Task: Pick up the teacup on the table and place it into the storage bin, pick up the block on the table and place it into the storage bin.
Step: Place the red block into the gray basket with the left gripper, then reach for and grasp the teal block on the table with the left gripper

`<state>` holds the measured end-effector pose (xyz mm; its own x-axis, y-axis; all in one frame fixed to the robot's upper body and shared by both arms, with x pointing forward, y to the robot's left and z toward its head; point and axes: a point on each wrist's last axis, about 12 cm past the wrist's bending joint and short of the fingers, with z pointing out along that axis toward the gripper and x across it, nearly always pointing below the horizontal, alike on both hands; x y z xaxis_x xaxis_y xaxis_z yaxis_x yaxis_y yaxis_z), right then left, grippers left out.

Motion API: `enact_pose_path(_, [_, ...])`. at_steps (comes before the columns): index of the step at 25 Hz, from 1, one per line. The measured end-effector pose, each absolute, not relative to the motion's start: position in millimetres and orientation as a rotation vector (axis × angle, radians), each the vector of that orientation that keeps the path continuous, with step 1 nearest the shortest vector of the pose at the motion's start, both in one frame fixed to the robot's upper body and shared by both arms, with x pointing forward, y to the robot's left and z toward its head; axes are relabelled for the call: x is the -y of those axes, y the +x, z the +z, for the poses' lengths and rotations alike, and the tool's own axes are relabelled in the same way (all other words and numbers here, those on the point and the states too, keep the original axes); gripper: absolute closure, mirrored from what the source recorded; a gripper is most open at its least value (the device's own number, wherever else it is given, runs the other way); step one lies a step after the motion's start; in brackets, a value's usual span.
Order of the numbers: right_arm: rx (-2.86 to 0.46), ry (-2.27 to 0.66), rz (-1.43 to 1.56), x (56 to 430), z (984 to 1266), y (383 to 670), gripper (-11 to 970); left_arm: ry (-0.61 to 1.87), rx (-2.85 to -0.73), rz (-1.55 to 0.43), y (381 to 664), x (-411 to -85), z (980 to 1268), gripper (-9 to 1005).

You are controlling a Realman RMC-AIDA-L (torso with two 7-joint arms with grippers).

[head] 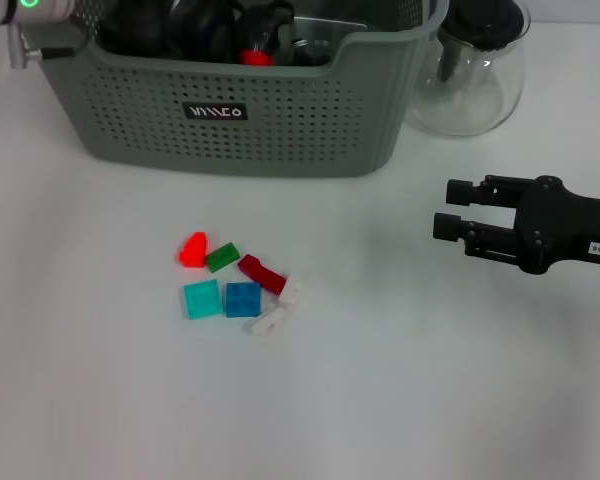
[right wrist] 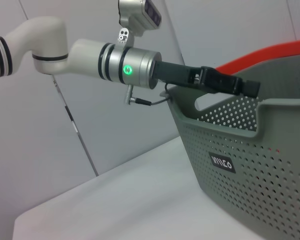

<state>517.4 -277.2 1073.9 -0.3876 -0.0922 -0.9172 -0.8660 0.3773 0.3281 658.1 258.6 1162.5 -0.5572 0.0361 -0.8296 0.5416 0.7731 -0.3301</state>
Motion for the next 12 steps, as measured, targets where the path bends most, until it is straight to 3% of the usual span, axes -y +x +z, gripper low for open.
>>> enact_pose_path(5, [-1.754, -0.844, 1.105, 277, 1074, 517, 376, 0.414, -1.951, -0.849, 639, -267, 1180, 635])
enact_pose_path(9, [-1.753, -0.841, 1.105, 277, 1074, 517, 376, 0.406, -1.690, -1.064, 600, -293, 1186, 529])
enact_pose_path(12, [-1.755, -0.840, 1.101, 278, 1074, 517, 376, 0.447, -1.555, -1.124, 566, -311, 1175, 479])
